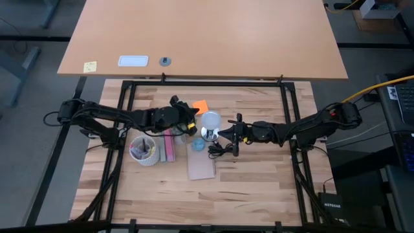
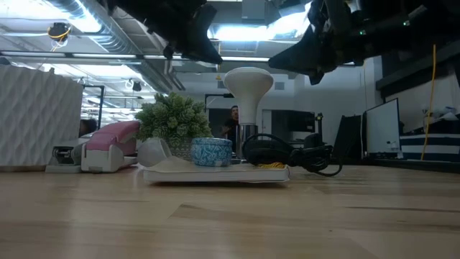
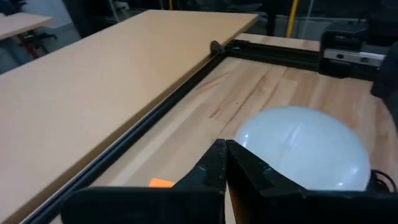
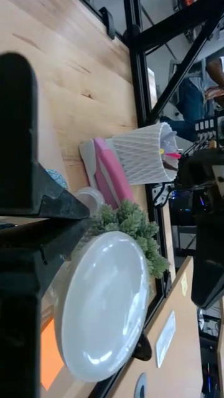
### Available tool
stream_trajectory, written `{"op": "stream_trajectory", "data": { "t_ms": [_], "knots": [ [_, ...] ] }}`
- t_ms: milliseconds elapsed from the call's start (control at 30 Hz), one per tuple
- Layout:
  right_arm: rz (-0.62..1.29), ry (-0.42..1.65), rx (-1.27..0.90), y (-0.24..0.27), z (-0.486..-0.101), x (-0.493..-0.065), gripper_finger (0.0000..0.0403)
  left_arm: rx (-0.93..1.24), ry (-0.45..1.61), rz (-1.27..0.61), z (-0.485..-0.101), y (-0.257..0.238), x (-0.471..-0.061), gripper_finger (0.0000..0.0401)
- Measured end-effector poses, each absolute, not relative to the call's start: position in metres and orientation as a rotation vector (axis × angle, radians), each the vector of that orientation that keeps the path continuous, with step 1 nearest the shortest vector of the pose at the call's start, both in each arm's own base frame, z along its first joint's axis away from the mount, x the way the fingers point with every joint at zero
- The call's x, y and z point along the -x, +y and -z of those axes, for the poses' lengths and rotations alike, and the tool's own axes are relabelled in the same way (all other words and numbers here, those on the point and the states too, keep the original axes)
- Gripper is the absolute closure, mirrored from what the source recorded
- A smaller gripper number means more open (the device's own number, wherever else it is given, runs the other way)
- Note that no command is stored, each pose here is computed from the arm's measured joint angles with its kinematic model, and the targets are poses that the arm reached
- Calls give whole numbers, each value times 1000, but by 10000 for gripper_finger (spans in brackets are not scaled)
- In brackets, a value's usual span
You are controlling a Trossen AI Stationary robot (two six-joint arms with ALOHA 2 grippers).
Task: Screw lightbulb
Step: Remove the lightbulb from the silver lamp socket
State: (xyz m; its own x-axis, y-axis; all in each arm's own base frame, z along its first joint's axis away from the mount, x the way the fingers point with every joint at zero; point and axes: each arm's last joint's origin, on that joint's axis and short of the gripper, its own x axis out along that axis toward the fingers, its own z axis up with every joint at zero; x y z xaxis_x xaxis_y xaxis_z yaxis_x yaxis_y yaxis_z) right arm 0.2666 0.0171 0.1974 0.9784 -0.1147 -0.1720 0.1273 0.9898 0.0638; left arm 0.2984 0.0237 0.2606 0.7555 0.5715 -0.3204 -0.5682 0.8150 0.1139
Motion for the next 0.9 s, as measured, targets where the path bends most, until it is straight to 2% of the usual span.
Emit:
{"op": "stream_trajectory", "data": {
  "t_ms": [700, 900],
  "knots": [
    [125, 187, -70, 17, -196, -266, 391, -96, 450, -582, -238, 27, -311, 401],
    [213, 194, -59, 14, -194, -266, 391, -89, 448, -578, -238, 26, -311, 401]
  ]
}}
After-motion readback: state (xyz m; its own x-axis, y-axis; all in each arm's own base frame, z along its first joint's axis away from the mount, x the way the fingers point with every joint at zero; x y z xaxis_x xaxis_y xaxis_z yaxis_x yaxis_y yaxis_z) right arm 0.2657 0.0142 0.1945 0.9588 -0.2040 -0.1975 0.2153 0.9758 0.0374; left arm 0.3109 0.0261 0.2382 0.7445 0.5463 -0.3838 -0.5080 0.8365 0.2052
